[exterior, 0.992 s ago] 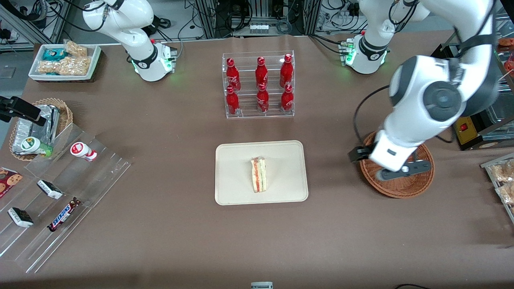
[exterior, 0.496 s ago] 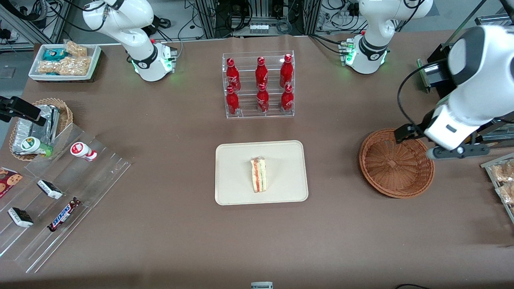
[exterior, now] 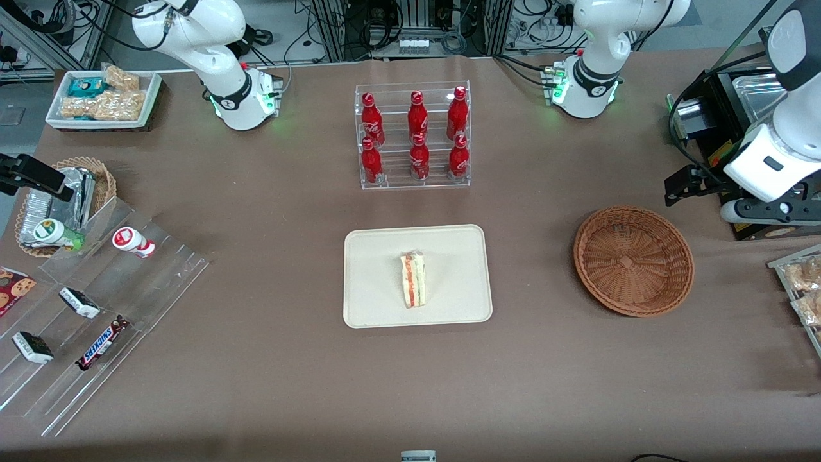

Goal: Place sandwich from basket to tray

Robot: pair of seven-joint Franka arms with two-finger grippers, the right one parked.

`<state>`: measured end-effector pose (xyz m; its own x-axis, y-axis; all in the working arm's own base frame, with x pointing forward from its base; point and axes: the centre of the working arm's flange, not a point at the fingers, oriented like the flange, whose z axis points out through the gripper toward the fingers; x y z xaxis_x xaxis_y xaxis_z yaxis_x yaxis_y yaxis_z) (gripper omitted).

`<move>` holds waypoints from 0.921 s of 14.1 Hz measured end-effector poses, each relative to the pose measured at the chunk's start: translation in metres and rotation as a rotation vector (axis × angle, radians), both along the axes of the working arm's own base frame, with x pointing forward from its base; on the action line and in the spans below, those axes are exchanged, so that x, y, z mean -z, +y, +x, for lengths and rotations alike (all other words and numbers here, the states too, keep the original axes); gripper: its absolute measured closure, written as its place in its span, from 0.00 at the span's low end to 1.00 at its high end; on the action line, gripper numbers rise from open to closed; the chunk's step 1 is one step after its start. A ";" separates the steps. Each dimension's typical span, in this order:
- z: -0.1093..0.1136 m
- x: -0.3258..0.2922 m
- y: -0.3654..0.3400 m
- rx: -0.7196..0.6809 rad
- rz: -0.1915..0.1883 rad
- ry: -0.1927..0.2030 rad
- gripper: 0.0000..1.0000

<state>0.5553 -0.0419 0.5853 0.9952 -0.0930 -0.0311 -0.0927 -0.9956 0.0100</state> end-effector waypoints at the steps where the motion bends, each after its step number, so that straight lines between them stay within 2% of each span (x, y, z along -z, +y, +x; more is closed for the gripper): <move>1: 0.000 -0.004 -0.002 0.021 -0.001 -0.006 0.00; 2: 0.000 -0.006 -0.003 0.034 -0.001 -0.006 0.00; 4: -0.004 -0.006 -0.004 0.049 0.000 0.022 0.00; 8: -0.007 -0.005 -0.006 0.057 0.001 0.047 0.00; 13: -0.008 -0.004 -0.008 0.060 0.002 0.057 0.00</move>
